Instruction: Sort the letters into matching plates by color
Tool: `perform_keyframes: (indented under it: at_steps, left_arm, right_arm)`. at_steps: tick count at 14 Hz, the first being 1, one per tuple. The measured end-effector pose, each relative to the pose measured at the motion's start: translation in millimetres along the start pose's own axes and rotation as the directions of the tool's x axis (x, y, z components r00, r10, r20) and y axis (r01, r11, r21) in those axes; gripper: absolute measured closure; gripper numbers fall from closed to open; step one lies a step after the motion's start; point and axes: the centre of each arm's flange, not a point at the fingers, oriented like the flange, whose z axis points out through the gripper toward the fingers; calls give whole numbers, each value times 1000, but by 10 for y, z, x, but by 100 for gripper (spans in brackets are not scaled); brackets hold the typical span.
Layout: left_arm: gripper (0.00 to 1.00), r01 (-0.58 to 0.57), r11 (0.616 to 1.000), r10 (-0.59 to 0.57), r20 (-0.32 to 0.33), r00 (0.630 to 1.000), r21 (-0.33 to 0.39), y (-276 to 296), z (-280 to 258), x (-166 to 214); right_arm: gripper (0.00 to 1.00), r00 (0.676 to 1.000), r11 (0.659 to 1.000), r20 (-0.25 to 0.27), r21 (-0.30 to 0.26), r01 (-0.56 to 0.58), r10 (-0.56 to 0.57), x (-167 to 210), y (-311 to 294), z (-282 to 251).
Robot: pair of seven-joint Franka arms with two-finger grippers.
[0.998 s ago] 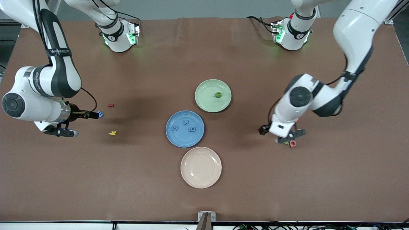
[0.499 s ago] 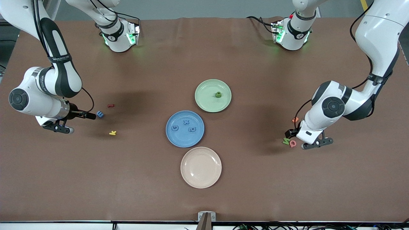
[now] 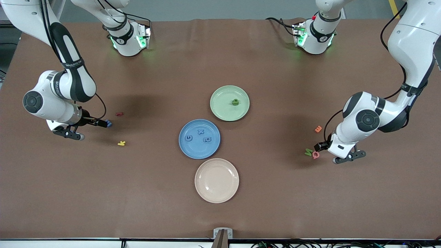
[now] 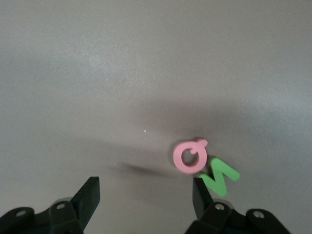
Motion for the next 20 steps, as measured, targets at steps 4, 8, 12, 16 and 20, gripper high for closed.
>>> perform_keyframes:
  at_steps: [4,8,12,16,20]
  left_arm:
    - [21,7,1000,-7,-5,1000,-22,9,57,49]
    - [29,-6,999,5,-33,999,-45,219,-13,171]
    - [32,-26,1000,26,-31,999,2,353,221,199]
    - [33,-19,1000,20,-29,999,19,302,304,232]
    - [33,-19,1000,20,-24,1000,19,301,331,225]
  right_arm:
    - [13,999,1000,-31,-2,-7,7,-89,27,291]
    - [28,1000,1000,-16,-9,-6,6,-163,28,535]
    - [35,1000,1000,-12,-9,-5,5,-170,23,558]
    - [37,1000,1000,-13,-9,-4,4,-171,16,557]
    - [44,1000,1000,-12,-9,-3,3,-174,12,561]
